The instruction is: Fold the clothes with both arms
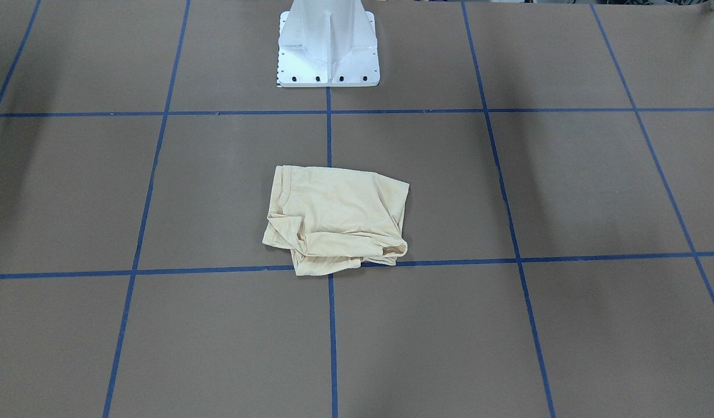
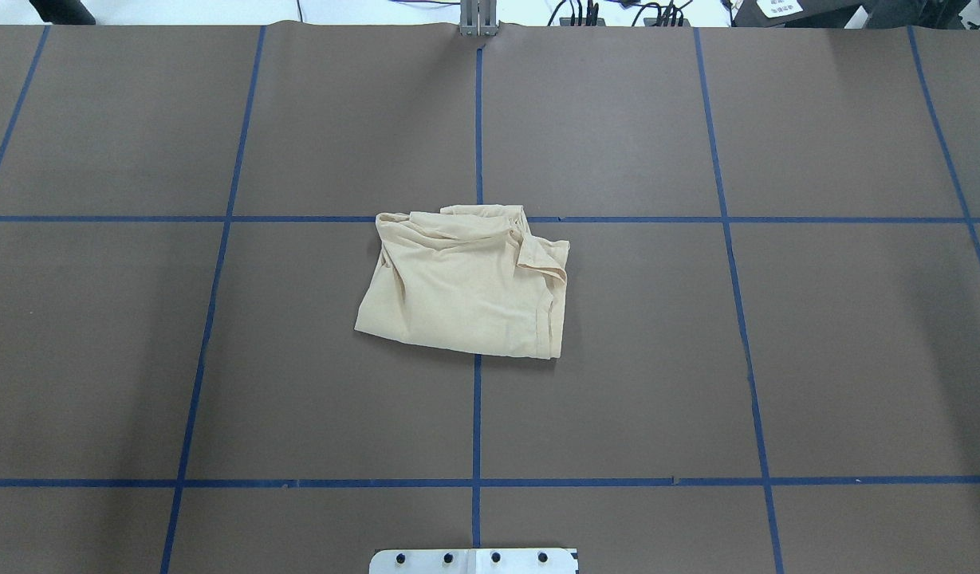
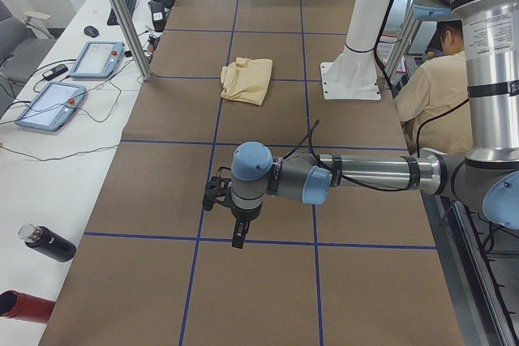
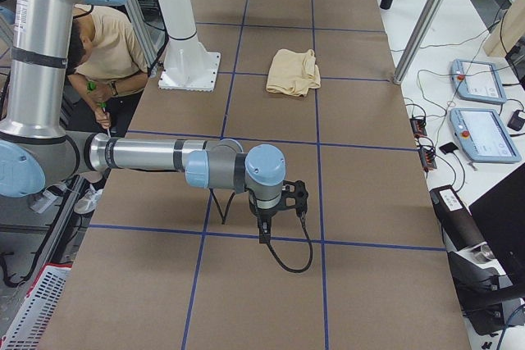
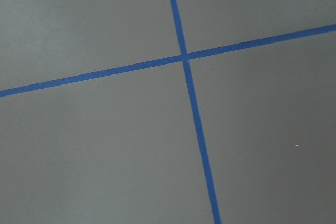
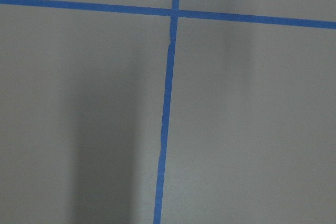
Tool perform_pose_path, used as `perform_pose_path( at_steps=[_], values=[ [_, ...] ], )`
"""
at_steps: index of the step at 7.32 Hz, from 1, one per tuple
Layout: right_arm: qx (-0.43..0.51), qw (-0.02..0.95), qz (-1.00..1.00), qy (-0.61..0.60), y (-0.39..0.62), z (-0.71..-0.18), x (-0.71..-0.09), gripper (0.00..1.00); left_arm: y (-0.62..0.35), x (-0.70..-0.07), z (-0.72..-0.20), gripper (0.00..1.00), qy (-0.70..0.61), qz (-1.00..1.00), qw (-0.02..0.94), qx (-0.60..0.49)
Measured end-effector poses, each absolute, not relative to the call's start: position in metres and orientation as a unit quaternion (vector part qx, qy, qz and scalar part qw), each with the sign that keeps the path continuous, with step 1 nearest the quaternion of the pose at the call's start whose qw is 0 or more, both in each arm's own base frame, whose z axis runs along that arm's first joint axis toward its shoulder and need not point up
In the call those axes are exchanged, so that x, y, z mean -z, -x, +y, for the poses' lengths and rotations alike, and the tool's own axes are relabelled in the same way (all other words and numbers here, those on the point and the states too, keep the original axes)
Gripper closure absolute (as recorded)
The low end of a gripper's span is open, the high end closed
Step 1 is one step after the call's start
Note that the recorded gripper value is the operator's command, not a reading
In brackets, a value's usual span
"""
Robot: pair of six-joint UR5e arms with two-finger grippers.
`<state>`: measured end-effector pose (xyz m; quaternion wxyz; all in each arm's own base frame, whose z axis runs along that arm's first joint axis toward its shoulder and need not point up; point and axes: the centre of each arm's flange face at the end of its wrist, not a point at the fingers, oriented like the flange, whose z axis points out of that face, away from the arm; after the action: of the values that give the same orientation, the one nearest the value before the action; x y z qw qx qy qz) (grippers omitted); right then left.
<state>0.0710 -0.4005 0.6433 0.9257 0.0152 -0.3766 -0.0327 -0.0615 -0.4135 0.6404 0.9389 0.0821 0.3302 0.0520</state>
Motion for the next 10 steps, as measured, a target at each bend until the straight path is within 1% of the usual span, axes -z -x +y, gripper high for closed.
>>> perform_pose_path(
  at_steps=[3, 10],
  values=[
    [0.032, 0.926, -0.376, -0.015, -0.0716, -0.4004, -0.6433, 0.0, 0.078, -0.6556, -0.4013, 0.0, -0.072, 0.307, 0.949, -0.031],
    [0.034, 0.926, -0.375, -0.015, -0.0712, -0.4005, -0.6436, 0.0, 0.0774, -0.6562, -0.4021, 0.0, -0.076, 0.31, 0.947, -0.032]
  ],
)
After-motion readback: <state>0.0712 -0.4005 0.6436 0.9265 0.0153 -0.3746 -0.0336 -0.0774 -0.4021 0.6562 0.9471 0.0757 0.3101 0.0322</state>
